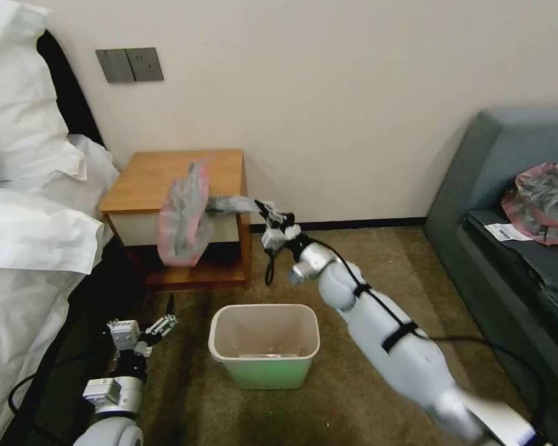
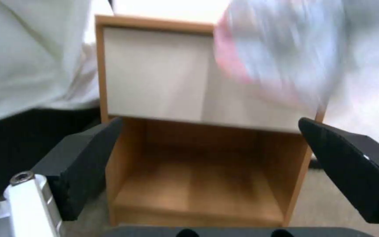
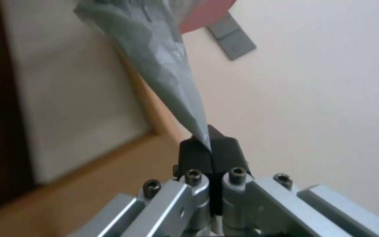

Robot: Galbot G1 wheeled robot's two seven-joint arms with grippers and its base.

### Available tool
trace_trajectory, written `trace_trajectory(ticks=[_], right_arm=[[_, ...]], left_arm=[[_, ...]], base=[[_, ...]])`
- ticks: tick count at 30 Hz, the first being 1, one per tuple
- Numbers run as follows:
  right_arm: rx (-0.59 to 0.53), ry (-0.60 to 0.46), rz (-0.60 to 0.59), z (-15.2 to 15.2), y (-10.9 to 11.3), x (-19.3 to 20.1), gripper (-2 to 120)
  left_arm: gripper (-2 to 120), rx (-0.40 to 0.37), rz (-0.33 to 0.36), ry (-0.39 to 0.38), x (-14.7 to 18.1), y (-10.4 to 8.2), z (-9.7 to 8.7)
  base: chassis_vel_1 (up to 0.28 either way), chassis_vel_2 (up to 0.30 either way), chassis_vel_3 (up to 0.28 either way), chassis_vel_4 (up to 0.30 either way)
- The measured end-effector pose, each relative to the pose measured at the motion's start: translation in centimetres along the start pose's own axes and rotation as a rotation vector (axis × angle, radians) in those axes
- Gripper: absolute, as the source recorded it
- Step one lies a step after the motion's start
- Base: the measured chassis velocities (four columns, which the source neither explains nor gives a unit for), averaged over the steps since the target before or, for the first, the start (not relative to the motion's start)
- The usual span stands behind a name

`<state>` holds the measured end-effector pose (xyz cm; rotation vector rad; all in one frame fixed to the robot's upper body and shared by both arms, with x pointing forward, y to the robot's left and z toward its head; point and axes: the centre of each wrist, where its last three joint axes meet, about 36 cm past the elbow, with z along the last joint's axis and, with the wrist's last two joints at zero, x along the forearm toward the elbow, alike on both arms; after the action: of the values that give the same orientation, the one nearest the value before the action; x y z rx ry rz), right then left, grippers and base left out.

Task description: Pick up the garbage bag from the table and place it over the trash can.

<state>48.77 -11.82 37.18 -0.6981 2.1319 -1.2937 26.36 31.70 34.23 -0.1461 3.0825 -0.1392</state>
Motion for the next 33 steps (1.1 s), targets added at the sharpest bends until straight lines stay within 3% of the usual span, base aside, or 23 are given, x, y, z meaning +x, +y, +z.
trace_trajectory(ticks=[4,10,15,25,33], right_arm=[[-0.068,0.004,-0.078,-2.7,1.9,4.6,0],[-0.09,0.003,-0.147,-4.8,2.9,8.2,0],[-0.104,0.028,-0.192,-5.4,3.8,11.7,0],[-0.134,0.042,-0.231,-7.0,3.5,16.9,0],[-0.242,0.093,-0.25,-6.5,4.3,18.1,0]], left_arm=[[100,0.037,-0.031,-0.035,-0.4,1.8,-1.8],[100,0.036,-0.062,-0.052,-1.0,3.3,-2.4],[100,0.043,-0.07,-0.052,-1.0,3.2,-2.4],[100,0.047,-0.059,-0.037,-0.9,2.1,-2.1],[100,0.042,-0.047,-0.034,-0.7,1.4,-2.1]], base=[[0.0,0.0,0.0,0.0],[0.0,0.0,0.0,0.0],[0.0,0.0,0.0,0.0],[0.0,0.0,0.0,0.0],[0.0,0.0,0.0,0.0]])
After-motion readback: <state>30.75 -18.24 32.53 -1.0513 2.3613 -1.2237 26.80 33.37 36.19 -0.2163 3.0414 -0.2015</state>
